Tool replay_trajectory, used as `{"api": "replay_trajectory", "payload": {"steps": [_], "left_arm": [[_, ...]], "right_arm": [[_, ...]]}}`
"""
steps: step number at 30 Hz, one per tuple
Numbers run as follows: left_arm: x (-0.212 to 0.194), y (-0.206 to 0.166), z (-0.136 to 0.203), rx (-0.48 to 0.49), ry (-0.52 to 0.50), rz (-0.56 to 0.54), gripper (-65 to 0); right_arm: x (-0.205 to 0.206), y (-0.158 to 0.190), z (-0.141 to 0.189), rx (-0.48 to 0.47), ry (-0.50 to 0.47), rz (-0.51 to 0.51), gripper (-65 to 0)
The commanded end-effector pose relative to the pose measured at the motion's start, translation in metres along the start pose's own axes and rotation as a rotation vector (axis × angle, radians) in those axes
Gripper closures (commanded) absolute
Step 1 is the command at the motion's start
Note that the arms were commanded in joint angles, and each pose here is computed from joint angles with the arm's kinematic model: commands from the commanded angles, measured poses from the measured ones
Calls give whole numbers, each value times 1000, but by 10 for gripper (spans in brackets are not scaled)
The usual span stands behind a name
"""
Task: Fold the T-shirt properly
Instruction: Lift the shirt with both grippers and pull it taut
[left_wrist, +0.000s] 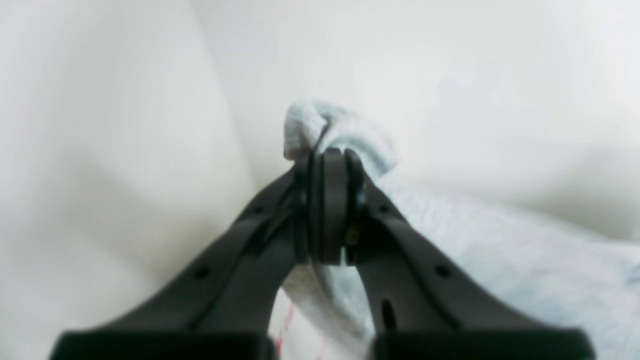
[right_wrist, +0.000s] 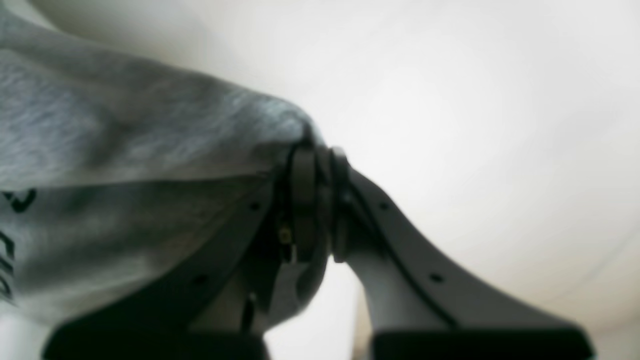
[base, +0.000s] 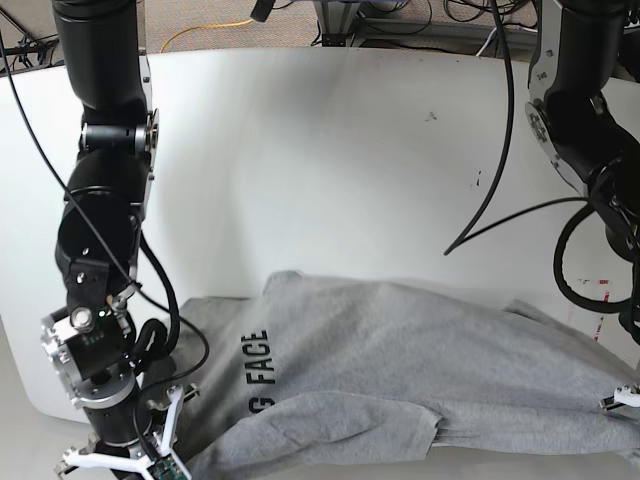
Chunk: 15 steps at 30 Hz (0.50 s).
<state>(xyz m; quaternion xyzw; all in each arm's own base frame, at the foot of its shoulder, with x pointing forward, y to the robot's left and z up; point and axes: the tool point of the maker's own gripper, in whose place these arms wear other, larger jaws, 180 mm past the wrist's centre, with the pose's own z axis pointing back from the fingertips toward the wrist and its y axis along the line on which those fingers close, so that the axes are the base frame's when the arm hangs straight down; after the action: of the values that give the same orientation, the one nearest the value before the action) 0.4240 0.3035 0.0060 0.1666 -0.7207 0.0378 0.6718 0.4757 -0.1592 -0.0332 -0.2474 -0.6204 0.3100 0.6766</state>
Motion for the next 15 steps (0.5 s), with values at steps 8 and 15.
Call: {"api": "replay_trajectory", "payload": {"steps": [8, 15], "left_arm": [[110, 52, -8, 92, -225, 28, 0], [115, 49, -5, 60, -234, -76, 0]], "right_arm": [[60, -105, 21, -208, -73, 80, 0], [36, -107, 32, -229, 4, 114, 0]]}}
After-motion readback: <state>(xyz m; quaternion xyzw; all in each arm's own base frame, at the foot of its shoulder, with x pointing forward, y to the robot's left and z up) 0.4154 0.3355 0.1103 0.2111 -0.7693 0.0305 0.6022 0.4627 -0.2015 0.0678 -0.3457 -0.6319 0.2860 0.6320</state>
